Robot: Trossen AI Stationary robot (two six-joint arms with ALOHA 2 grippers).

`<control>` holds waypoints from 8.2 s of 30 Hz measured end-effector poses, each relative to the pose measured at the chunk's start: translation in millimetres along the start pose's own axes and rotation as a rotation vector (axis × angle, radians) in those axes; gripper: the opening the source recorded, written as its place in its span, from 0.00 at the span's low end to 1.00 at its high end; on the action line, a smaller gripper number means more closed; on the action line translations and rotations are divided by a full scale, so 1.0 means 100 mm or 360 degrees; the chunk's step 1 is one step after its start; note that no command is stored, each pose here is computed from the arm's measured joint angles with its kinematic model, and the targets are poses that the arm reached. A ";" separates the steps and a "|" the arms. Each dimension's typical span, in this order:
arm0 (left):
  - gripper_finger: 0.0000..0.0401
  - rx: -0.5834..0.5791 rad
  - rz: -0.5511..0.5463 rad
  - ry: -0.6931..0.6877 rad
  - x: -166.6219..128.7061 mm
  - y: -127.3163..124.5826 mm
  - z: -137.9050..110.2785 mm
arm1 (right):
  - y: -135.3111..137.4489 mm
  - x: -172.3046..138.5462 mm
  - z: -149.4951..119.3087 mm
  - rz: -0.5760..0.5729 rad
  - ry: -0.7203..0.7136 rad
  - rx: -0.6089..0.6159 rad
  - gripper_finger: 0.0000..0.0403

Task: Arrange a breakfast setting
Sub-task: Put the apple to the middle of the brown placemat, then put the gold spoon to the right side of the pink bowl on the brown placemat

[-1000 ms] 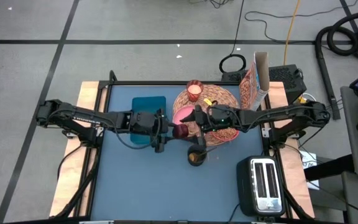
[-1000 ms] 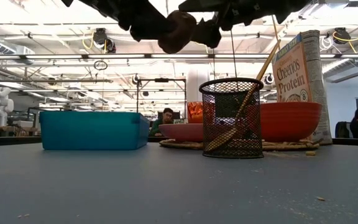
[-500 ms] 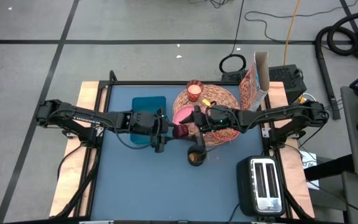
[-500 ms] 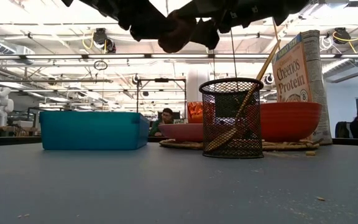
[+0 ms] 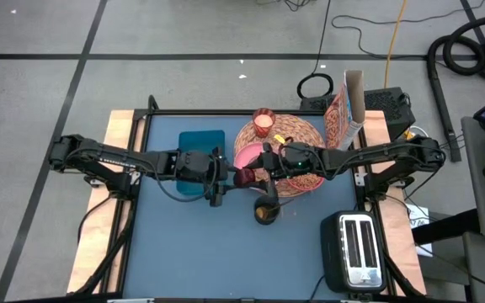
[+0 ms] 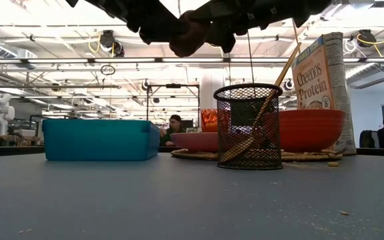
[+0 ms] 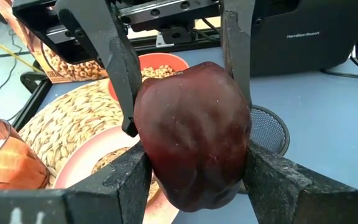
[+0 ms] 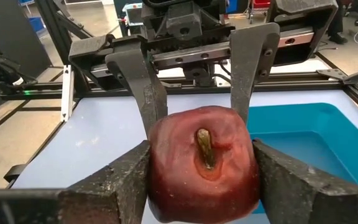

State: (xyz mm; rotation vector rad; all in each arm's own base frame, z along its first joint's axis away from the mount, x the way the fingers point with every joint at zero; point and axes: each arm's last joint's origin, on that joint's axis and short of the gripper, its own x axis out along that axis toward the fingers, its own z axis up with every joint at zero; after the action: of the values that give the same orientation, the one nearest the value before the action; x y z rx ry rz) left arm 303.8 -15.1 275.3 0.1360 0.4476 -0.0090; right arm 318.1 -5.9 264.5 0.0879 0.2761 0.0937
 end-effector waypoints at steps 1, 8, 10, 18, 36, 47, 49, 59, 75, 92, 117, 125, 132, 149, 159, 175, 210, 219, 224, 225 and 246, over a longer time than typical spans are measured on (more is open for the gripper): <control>0.55 0.0000 0.0000 0.0000 0.00 0.00 0.00 | 0.00 0.00 0.00 0.0000 0.0000 0.0001 0.60; 0.56 -0.0011 0.0006 0.0000 0.00 0.01 0.00 | 0.00 0.00 0.00 0.0000 0.0000 0.0001 0.59; 0.58 -0.0013 0.0016 0.0001 0.00 0.01 0.00 | 0.00 0.00 0.00 0.0000 0.0000 0.0001 0.59; 0.79 -0.0082 0.0058 0.0029 0.00 0.01 -0.02 | 0.00 0.00 0.00 -0.0006 0.0000 0.0001 0.59; 0.85 -0.0314 0.0158 0.0555 -0.05 0.22 -0.36 | -0.12 -0.51 0.14 -0.0428 0.0146 0.0033 0.59; 0.85 -0.0302 0.0158 0.0547 -0.05 0.23 -0.35 | -0.35 -0.85 0.15 -0.0945 0.0215 0.0202 0.60; 0.85 -0.0297 0.0158 0.0546 -0.05 0.23 -0.35 | -0.42 -0.84 0.12 -0.0990 0.0232 0.0258 0.60; 0.85 -0.0303 0.0158 0.0546 -0.05 0.23 -0.35 | -0.72 -0.81 -0.02 -0.1167 0.0357 0.0389 0.60; 0.85 -0.0302 0.0158 0.0548 -0.05 0.23 -0.35 | -0.99 -0.65 -0.29 -0.1302 0.0552 0.0541 0.60; 0.85 -0.0296 0.0157 0.0547 -0.05 0.23 -0.35 | -1.01 -0.64 -0.61 -0.1561 0.0573 0.0681 0.60; 0.85 -0.0297 0.0157 0.0542 -0.05 0.23 -0.35 | -1.01 -0.59 -0.99 -0.1481 0.0478 0.0760 0.60; 0.85 -0.0298 0.0158 0.0532 -0.05 0.23 -0.34 | -1.05 -0.50 -1.13 -0.1497 0.0570 0.0767 0.60; 0.85 -0.0298 0.0157 0.0532 -0.05 0.23 -0.34 | -1.06 -0.49 -1.15 -0.1505 0.0567 0.0790 0.60; 0.85 -0.0297 0.0158 0.0532 -0.05 0.23 -0.34 | -1.07 -0.48 -1.15 -0.1483 0.0573 0.0751 0.75; 0.85 -0.0297 0.0158 0.0532 -0.05 0.23 -0.34 | -1.07 -0.48 -1.15 -0.1478 0.0574 0.0753 0.96; 0.85 -0.0303 0.0158 0.0533 -0.05 0.23 -0.34 | -1.00 -0.58 -0.94 -0.1344 0.0474 0.0686 0.98; 0.85 -0.0311 0.0159 0.0531 -0.05 0.23 -0.34 | -0.19 -0.69 -0.46 -0.0015 0.0314 0.0786 0.98; 0.85 -0.0316 0.0160 0.0531 -0.05 0.23 -0.34 | -0.05 -0.67 -0.51 0.0073 0.0430 0.0945 0.98; 0.85 -0.0347 0.0166 0.0529 -0.05 0.23 -0.34 | 0.01 -0.67 -0.55 0.0096 0.0503 0.0916 0.98; 0.85 -0.0350 0.0166 0.0529 -0.05 0.23 -0.34 | 0.03 -0.67 -0.56 0.0101 0.0518 0.0915 0.98; 0.85 -0.0358 0.0168 0.0529 -0.05 0.23 -0.34 | 0.36 -0.67 -0.64 0.0242 0.0663 0.0721 0.98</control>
State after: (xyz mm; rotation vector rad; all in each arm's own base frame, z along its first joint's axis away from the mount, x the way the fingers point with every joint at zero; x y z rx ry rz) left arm 285.7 12.4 249.5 -0.0622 0.7689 0.1693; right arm 233.7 28.0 224.8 0.5437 0.7048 0.2002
